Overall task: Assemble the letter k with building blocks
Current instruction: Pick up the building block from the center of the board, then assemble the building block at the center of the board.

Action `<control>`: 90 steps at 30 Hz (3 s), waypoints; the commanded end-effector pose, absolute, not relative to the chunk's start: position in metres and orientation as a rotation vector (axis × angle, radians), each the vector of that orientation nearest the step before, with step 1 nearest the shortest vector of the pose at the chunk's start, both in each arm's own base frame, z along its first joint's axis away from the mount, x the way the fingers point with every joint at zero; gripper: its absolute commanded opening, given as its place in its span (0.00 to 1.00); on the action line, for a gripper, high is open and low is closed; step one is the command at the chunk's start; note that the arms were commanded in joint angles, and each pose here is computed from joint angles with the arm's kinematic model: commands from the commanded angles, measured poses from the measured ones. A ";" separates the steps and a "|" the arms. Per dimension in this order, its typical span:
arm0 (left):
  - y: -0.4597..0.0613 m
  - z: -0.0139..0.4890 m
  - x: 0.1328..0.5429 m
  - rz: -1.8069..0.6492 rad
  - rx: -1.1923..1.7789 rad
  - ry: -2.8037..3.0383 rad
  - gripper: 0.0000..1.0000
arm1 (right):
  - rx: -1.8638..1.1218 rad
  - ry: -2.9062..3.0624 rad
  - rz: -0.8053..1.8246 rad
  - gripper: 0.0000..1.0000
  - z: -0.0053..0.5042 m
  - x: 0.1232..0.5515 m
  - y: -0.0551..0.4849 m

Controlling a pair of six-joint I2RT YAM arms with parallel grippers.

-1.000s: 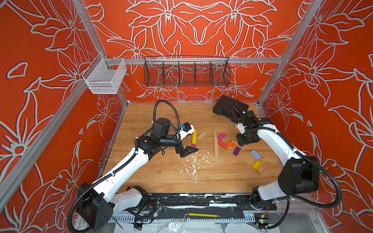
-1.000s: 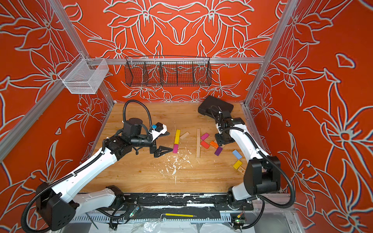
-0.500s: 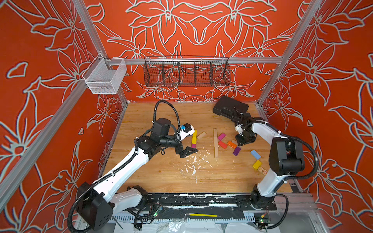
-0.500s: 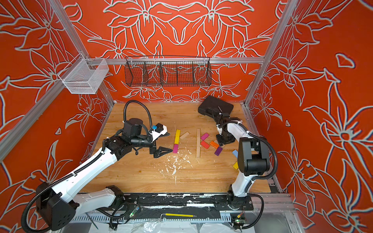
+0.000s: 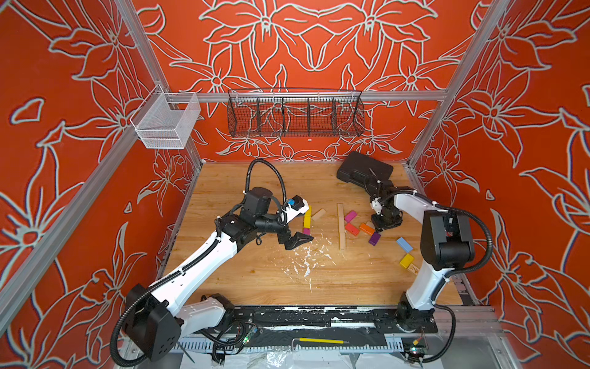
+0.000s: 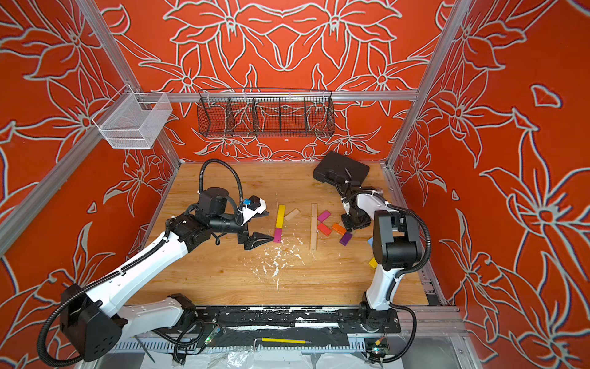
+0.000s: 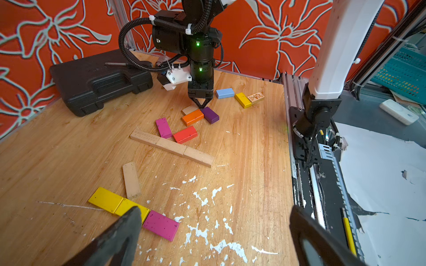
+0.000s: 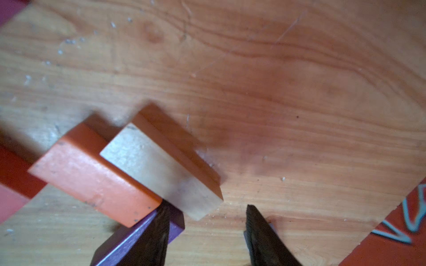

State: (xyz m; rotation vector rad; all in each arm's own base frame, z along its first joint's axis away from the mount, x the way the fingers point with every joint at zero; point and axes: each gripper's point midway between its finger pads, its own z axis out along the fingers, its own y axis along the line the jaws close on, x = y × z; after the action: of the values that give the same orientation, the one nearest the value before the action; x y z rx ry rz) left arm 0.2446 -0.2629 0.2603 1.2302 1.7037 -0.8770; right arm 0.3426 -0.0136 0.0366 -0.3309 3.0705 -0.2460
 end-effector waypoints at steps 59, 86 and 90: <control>-0.237 0.260 0.250 -0.776 1.301 1.708 0.97 | -0.310 2.799 -0.088 0.20 0.137 0.363 0.034; -0.222 0.270 0.256 -0.701 1.248 1.634 0.97 | -1.194 2.633 0.088 0.19 0.113 0.307 0.234; -0.223 0.269 0.257 -0.703 1.246 1.633 0.97 | -1.214 2.651 0.088 0.19 0.097 0.311 0.242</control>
State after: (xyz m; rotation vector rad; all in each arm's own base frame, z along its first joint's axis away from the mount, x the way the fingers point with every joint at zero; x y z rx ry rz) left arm 0.2591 -0.2231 0.2666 1.2365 1.6646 -0.7055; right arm 0.3068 0.2299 0.0960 -1.1768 2.6802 0.0594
